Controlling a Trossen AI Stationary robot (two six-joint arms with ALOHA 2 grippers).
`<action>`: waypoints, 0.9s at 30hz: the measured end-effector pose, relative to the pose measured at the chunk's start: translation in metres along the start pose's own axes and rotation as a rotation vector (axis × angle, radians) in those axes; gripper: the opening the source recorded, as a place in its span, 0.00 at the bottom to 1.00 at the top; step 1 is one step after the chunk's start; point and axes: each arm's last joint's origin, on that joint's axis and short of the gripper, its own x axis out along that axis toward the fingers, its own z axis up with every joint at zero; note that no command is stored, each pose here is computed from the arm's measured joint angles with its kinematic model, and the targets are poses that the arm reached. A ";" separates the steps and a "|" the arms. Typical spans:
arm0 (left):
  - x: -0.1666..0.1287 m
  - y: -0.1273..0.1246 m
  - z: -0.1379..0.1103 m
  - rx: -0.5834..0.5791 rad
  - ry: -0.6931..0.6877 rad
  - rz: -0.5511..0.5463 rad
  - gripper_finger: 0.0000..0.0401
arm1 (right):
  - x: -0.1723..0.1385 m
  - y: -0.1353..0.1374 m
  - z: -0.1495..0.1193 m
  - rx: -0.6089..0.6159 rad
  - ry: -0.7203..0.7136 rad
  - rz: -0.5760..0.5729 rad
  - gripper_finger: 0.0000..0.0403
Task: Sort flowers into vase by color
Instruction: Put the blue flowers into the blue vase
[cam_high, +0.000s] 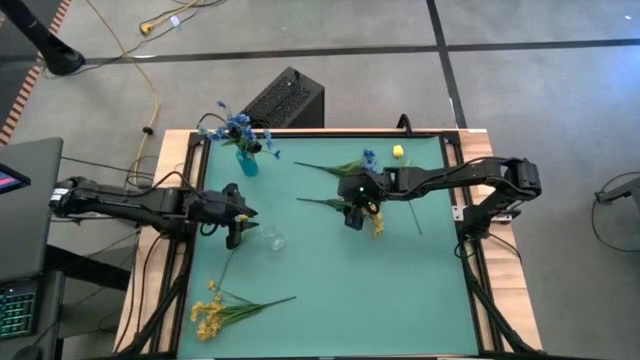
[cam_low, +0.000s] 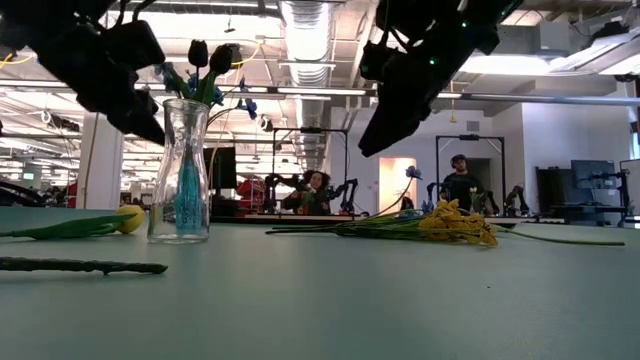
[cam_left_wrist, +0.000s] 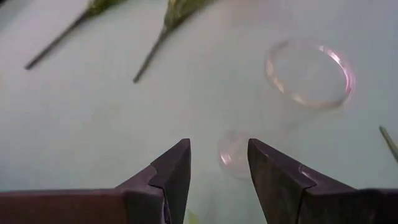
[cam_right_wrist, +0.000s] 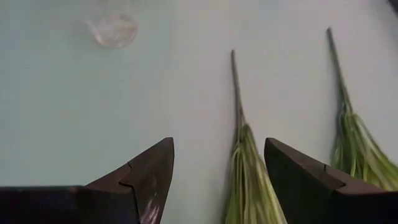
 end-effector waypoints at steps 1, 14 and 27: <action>0.001 0.000 -0.002 0.003 0.002 -0.003 0.37 | 0.002 -0.002 -0.001 0.002 -0.015 -0.002 0.69; 0.008 -0.002 -0.008 0.063 -0.048 -0.027 0.37 | 0.029 -0.011 -0.038 -0.041 -0.067 -0.022 0.69; 0.008 -0.004 -0.007 0.068 -0.056 -0.056 0.37 | 0.057 -0.026 -0.021 -0.103 -0.069 -0.133 0.69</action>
